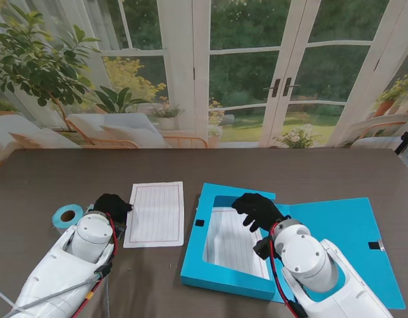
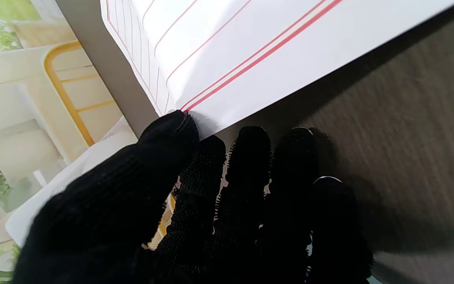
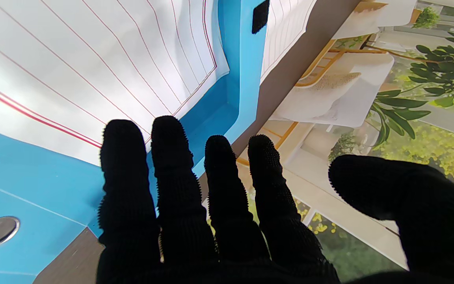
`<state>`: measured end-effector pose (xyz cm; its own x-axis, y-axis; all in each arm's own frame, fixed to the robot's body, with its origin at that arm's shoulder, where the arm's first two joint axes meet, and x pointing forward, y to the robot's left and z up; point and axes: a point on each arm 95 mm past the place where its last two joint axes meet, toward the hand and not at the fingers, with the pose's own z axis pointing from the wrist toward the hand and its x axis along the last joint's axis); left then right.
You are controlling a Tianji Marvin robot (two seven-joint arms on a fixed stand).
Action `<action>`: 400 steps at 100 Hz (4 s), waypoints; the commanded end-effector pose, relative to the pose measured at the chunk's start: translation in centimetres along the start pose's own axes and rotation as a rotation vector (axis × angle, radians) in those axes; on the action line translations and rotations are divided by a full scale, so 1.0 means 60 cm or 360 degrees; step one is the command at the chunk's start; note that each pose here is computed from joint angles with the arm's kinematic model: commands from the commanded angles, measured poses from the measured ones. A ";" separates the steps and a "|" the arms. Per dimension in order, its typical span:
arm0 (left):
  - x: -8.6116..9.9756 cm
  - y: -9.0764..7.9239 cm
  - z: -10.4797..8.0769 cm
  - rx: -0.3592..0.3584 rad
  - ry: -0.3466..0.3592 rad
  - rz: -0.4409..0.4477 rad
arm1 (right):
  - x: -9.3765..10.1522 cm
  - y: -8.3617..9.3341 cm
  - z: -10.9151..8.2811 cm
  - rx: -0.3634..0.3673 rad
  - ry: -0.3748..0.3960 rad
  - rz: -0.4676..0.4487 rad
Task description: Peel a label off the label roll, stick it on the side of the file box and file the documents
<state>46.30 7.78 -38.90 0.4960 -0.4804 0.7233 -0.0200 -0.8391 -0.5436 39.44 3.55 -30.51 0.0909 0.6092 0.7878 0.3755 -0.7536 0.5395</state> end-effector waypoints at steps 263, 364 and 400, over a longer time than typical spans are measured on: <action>0.040 -0.034 -0.079 -0.0189 0.0324 -0.0973 | -0.003 -0.017 0.008 0.0060 -0.0026 0.0137; 0.047 -0.060 -0.092 -0.0651 0.0498 -0.0984 | -0.014 -0.014 0.013 0.0056 -0.0028 0.0195; 0.074 -0.056 -0.106 -0.0739 0.0640 -0.1166 | -0.005 -0.015 0.012 0.0057 -0.0020 0.0178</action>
<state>43.12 7.74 -31.78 0.2050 0.2178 0.9542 -0.1684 -0.9525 0.2536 39.98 3.66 -31.50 0.1509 0.5263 0.8368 0.3779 -0.8129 0.4432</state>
